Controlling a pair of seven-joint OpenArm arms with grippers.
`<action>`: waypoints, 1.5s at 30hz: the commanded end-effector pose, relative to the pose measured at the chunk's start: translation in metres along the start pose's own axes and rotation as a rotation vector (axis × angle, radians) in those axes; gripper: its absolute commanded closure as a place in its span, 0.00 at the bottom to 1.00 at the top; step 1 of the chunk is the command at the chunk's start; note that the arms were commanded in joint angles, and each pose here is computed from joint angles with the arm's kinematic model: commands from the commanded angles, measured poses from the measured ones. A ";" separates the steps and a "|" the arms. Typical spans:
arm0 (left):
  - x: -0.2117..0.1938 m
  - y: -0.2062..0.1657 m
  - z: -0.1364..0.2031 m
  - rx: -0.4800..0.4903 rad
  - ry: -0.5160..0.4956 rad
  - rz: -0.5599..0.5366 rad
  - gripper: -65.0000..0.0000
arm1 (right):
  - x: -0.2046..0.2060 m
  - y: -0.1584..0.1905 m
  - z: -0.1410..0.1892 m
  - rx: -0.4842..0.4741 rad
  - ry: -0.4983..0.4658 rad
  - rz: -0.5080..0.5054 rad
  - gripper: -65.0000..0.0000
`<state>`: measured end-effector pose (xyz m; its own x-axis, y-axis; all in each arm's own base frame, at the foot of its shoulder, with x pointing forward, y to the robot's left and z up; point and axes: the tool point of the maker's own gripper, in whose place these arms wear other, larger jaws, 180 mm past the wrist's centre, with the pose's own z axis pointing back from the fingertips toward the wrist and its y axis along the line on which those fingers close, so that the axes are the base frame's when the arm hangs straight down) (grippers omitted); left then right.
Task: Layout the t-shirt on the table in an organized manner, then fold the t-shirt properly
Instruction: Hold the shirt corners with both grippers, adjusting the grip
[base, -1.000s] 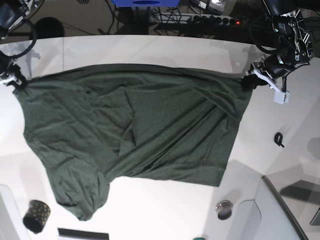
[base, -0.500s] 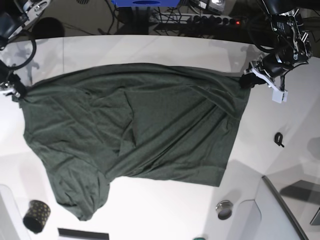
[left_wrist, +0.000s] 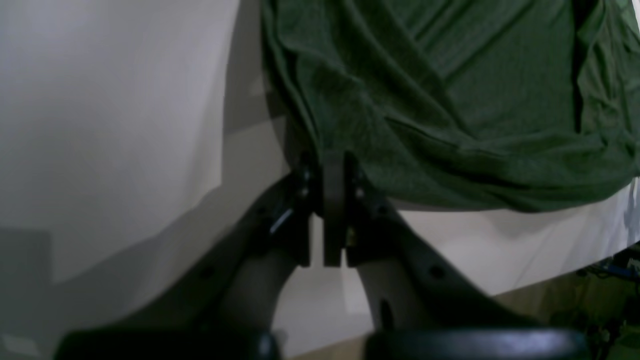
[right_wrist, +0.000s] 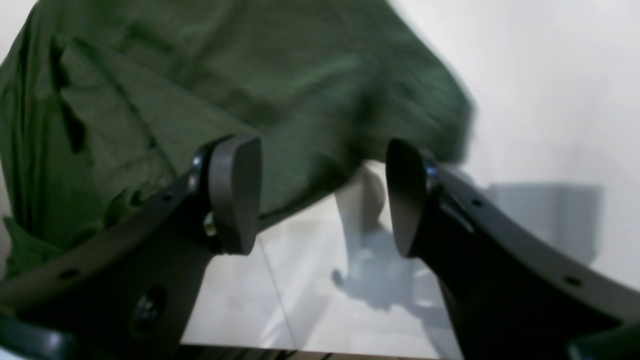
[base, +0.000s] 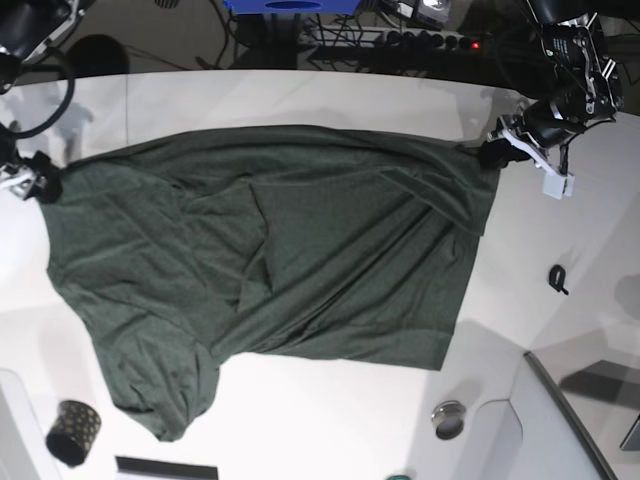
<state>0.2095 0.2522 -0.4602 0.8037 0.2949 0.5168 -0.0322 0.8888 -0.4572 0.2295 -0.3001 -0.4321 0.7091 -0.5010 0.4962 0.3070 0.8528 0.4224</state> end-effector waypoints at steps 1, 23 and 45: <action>0.016 0.001 0.005 -0.005 -0.043 -0.023 1.00 | 0.009 0.008 0.003 0.014 -0.033 0.024 0.43; 0.016 0.004 0.007 0.004 -0.043 -0.023 1.00 | -0.019 0.012 -0.007 0.011 0.013 -0.069 1.00; 0.016 0.004 0.008 0.005 -0.044 -0.022 1.00 | -0.032 -0.018 -0.020 -0.043 -0.009 -0.210 1.00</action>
<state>0.2097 0.2555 -0.4592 0.8012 0.2962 0.5199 -0.0356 0.8909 -0.4528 0.2074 -0.2859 -0.4798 0.6394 -0.6730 0.3718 0.4826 0.7277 0.4875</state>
